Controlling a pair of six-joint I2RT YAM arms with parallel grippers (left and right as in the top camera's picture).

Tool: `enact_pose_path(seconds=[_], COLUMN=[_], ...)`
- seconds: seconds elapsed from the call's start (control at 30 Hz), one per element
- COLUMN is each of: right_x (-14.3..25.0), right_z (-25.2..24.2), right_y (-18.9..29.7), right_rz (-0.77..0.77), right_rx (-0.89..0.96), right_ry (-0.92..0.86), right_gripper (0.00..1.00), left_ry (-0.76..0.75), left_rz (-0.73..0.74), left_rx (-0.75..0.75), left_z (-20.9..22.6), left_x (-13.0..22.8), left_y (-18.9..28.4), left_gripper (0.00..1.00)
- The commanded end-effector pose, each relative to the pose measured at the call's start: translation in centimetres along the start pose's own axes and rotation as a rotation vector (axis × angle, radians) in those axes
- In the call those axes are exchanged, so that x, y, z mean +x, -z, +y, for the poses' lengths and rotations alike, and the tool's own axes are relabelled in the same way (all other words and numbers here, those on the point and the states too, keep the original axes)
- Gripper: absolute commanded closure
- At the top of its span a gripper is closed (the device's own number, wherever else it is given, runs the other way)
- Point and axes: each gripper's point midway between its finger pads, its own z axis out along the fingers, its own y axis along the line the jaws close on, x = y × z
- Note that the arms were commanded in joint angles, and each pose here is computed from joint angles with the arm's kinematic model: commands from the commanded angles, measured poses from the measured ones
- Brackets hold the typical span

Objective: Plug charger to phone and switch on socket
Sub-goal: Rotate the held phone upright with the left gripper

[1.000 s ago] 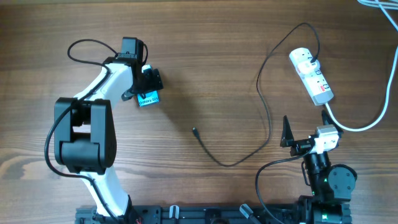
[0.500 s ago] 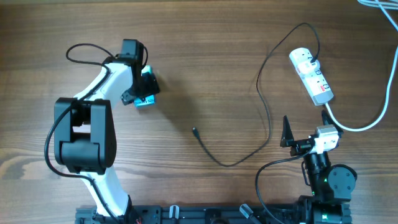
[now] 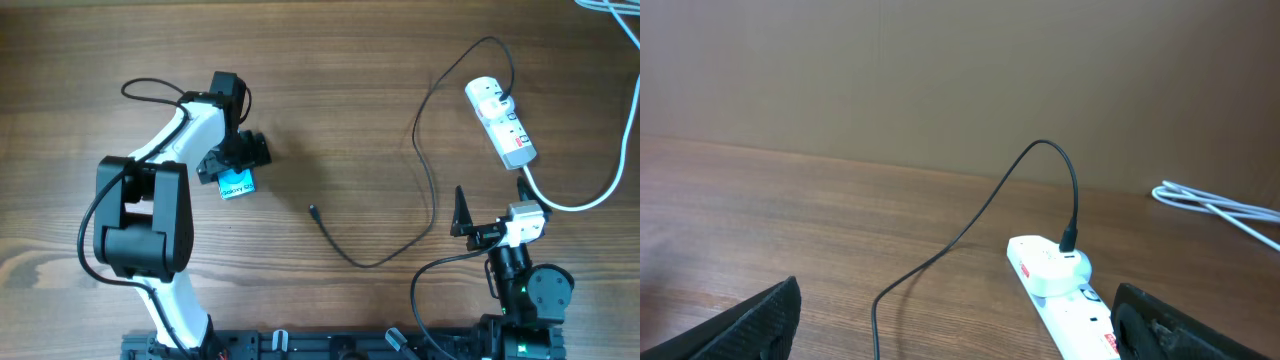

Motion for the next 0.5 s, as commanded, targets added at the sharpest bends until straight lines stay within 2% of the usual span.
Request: enact_pose_path(seconds=[0.0, 0.23, 0.3, 0.47], right_x=[-0.1, -0.1, -0.1, -0.1], right_z=[0.1, 0.1, 0.1, 0.1], right_y=[0.0, 0.0, 0.0, 0.0], right_rz=[-0.004, -0.004, -0.005, -0.004], right_rx=[-0.01, -0.01, -0.01, -0.01], right_ry=[-0.01, -0.01, -0.01, -0.01], right_gripper=[0.0, 0.0, 0.0, 0.0], left_ry=[0.0, 0.011, 0.057, 0.028], left_rz=[-0.017, 0.128, 0.156, 0.195], left_rx=[-0.108, 0.06, 0.055, 0.029], left_z=[1.7, -1.0, -1.1, -1.6], left_x=[-0.1, 2.8, 3.5, 5.1], left_y=[-1.8, -1.7, -1.7, -1.5], left_gripper=[0.0, 0.0, 0.0, 0.0])
